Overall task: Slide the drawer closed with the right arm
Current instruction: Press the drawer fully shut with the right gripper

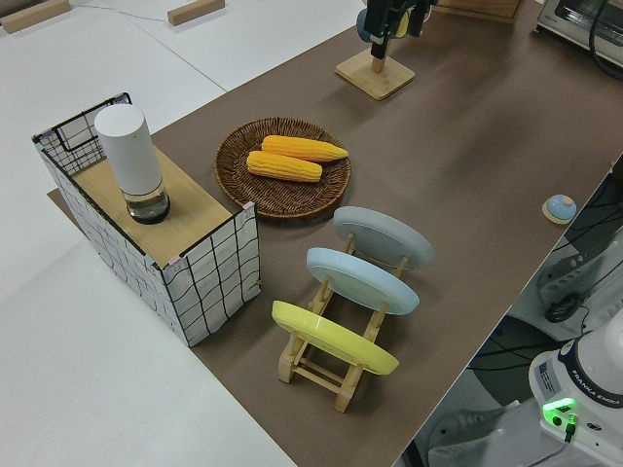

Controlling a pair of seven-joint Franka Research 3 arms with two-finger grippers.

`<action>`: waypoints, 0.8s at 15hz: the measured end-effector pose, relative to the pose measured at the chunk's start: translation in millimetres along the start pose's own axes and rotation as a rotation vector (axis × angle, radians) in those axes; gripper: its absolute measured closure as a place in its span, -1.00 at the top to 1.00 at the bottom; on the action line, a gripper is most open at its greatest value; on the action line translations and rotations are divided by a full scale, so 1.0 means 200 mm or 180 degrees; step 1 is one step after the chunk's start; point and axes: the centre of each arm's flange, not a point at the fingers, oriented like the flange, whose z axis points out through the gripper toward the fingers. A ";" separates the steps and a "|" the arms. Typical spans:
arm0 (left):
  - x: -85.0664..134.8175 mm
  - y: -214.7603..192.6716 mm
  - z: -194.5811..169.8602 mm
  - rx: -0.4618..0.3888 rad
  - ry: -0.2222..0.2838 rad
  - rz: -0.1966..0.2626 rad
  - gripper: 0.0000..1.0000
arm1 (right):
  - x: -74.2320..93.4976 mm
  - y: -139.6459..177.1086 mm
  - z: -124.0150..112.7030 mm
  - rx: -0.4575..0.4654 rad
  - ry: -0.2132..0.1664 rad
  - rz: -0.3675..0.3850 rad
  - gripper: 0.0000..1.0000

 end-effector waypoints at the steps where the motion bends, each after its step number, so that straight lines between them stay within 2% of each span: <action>1: 0.00 0.00 0.00 0.0000 0.0000 0.0000 0.99 | 0.04 0.02 0.00 0.0013 0.0009 -0.0007 -0.98; 3: 0.00 0.00 0.00 0.0000 0.0000 0.0000 0.99 | 0.12 0.05 -0.01 0.0043 0.0030 0.0012 -0.98; 7: 0.00 0.00 0.00 0.0000 0.0000 0.0000 0.99 | 0.19 0.09 -0.01 0.0075 0.0053 0.0020 -0.98; 12: 0.00 0.00 0.00 0.0000 0.0000 0.0000 0.99 | 0.34 0.16 0.00 0.0094 0.0069 0.0022 -0.98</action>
